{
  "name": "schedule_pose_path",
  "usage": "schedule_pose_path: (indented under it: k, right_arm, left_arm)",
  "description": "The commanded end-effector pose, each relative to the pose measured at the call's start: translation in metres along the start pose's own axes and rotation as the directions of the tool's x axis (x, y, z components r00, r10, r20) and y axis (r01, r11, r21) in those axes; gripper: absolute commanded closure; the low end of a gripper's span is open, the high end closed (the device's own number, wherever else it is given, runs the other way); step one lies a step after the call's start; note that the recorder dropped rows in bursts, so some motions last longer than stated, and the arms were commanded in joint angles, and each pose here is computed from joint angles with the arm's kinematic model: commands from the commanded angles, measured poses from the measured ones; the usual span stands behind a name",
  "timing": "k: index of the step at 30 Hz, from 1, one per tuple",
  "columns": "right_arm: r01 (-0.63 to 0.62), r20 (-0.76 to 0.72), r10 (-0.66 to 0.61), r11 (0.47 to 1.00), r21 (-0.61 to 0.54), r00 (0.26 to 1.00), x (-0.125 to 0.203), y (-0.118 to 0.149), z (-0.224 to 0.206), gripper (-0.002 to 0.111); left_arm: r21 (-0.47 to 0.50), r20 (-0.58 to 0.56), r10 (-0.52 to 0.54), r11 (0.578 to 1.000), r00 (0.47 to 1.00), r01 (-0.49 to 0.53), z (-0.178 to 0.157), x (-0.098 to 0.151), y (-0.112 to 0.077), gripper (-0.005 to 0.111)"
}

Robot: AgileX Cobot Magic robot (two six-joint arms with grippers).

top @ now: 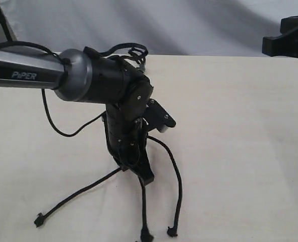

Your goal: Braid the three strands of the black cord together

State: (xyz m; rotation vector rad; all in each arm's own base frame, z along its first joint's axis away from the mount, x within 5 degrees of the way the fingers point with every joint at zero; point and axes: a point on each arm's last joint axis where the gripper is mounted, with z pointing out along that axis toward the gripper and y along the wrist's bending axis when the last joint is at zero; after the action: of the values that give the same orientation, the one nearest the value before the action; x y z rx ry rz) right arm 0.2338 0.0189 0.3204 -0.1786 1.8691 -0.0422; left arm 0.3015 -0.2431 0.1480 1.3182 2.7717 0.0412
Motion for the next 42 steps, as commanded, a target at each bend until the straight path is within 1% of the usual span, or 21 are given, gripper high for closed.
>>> schedule_pose_path:
  k: [1,3,6,10,15,23,24,25,30,31,33,36,38,41,42]
  right_arm:
    - [0.007,0.009,-0.007,1.000,0.001,1.000,0.000,-0.001,0.001,0.106]
    - [0.007,0.009,-0.007,1.000,0.001,1.000,0.000,-0.001,0.001,0.106]
    - [0.007,0.009,-0.007,1.000,0.001,1.000,0.000,-0.001,0.001,0.106]
    - [0.005,0.009,-0.005,1.000,0.001,1.000,0.000,-0.001,0.001,0.106]
    - [0.005,-0.011,-0.005,1.000,-0.003,1.000,0.003,0.000,0.006,0.106]
    - [0.006,-0.020,-0.006,1.000,-0.011,1.000,0.006,0.001,0.013,0.106]
    - [0.002,-0.020,-0.003,1.000,-0.011,1.000,0.006,0.001,0.013,0.106]
    - [0.001,-0.020,-0.002,1.000,-0.011,1.000,0.006,0.001,0.013,0.106]
    - [-0.003,-0.020,0.003,1.000,-0.011,1.000,0.006,0.001,0.013,0.106]
    - [-0.003,-0.020,0.003,1.000,-0.011,1.000,0.006,0.001,0.013,0.106]
    - [-0.014,-0.020,0.014,1.000,-0.011,1.000,0.006,0.001,0.013,0.106]
    - [-0.058,-0.035,0.058,0.998,-0.006,0.998,0.008,0.001,0.013,0.106]
    - [-0.105,-0.053,0.105,0.994,-0.003,0.993,0.009,0.002,0.013,0.106]
    - [-0.149,-0.114,0.148,0.989,-0.004,0.982,0.004,0.011,0.011,0.106]
    - [-0.162,-0.164,0.160,0.987,-0.002,0.973,0.003,0.016,0.009,0.106]
  left_arm:
    - [-0.049,-0.002,-0.100,0.994,0.995,0.100,-0.019,0.012,0.020,0.106]
    - [-0.053,0.015,-0.130,0.990,0.991,0.131,-0.020,0.014,0.031,0.106]
    - [-0.051,0.000,-0.167,0.985,0.986,0.167,-0.013,0.018,0.044,0.106]
    - [-0.048,-0.015,-0.195,0.980,0.981,0.194,0.002,0.020,0.055,0.106]
    - [-0.037,-0.043,-0.210,0.977,0.977,0.209,0.024,0.019,0.059,0.106]
    - [-0.022,-0.049,-0.225,0.974,0.973,0.224,0.027,0.019,0.058,0.106]
    - [-0.022,-0.049,-0.225,0.974,0.973,0.224,0.027,0.019,0.058,0.102]
    - [-0.022,-0.049,-0.225,0.974,0.973,0.224,0.027,0.019,0.058,0.096]
    - [-0.018,-0.051,-0.228,0.974,0.972,0.227,0.027,0.019,0.057,0.054]
    - [-0.019,-0.049,-0.228,0.974,0.972,0.227,0.026,0.019,0.057,0.049]
    - [-0.021,-0.030,-0.229,0.973,0.973,0.228,0.020,0.018,0.058,0.046]
    - [-0.052,0.041,-0.214,0.975,0.976,0.216,-0.008,0.019,0.061,0.049]
    - [-0.078,0.107,-0.211,0.972,0.972,0.220,-0.034,0.022,0.065,0.056]
    - [-0.104,0.242,-0.236,0.958,0.941,0.267,-0.080,0.033,0.079,0.074]
    - [-0.107,0.275,-0.256,0.950,0.927,0.294,-0.095,0.040,0.084,0.086]
